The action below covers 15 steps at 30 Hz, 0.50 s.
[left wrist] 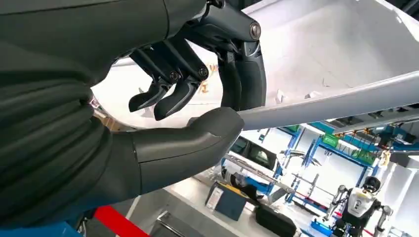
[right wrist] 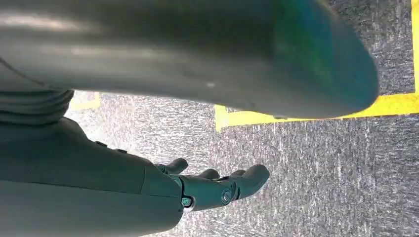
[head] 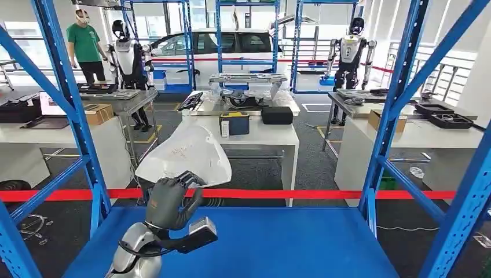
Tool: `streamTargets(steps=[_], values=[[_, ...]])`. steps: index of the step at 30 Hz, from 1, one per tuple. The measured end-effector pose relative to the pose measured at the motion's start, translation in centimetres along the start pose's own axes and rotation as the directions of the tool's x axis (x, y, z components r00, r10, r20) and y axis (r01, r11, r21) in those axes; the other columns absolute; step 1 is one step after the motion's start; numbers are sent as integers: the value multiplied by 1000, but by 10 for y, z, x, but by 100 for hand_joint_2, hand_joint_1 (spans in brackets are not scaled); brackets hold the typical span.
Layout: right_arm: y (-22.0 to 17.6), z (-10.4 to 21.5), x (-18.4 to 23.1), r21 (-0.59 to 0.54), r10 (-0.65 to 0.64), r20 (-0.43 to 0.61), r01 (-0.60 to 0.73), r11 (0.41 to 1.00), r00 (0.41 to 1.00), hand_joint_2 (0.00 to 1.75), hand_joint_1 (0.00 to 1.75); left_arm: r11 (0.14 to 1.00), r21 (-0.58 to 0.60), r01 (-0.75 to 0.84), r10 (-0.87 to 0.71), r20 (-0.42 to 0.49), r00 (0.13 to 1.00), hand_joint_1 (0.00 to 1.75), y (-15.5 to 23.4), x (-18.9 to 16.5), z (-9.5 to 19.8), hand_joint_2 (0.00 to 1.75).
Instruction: Take the parts from the cabinet and place them on the table.
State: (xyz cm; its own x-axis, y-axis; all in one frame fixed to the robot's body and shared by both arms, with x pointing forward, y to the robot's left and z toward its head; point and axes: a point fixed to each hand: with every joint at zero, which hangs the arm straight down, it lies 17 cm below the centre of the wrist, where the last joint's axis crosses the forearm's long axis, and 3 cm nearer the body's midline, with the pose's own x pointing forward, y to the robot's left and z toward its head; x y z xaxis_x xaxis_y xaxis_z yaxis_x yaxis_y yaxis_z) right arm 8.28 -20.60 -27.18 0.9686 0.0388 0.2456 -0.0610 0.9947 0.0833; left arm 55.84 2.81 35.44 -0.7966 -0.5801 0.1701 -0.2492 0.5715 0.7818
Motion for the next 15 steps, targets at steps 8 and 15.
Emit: streamTargets(steps=[8, 15], values=[[0, 0, 3, -2, -4, 5, 4, 1000, 1000, 0, 0, 1000, 1, 4, -4, 3, 1000, 175, 2, 0, -1, 175], [0, 0, 3, -2, -4, 4, 4, 1000, 1000, 0, 0, 1000, -5, 5, -5, -10, 1000, 175, -1, -4, 2, 175]])
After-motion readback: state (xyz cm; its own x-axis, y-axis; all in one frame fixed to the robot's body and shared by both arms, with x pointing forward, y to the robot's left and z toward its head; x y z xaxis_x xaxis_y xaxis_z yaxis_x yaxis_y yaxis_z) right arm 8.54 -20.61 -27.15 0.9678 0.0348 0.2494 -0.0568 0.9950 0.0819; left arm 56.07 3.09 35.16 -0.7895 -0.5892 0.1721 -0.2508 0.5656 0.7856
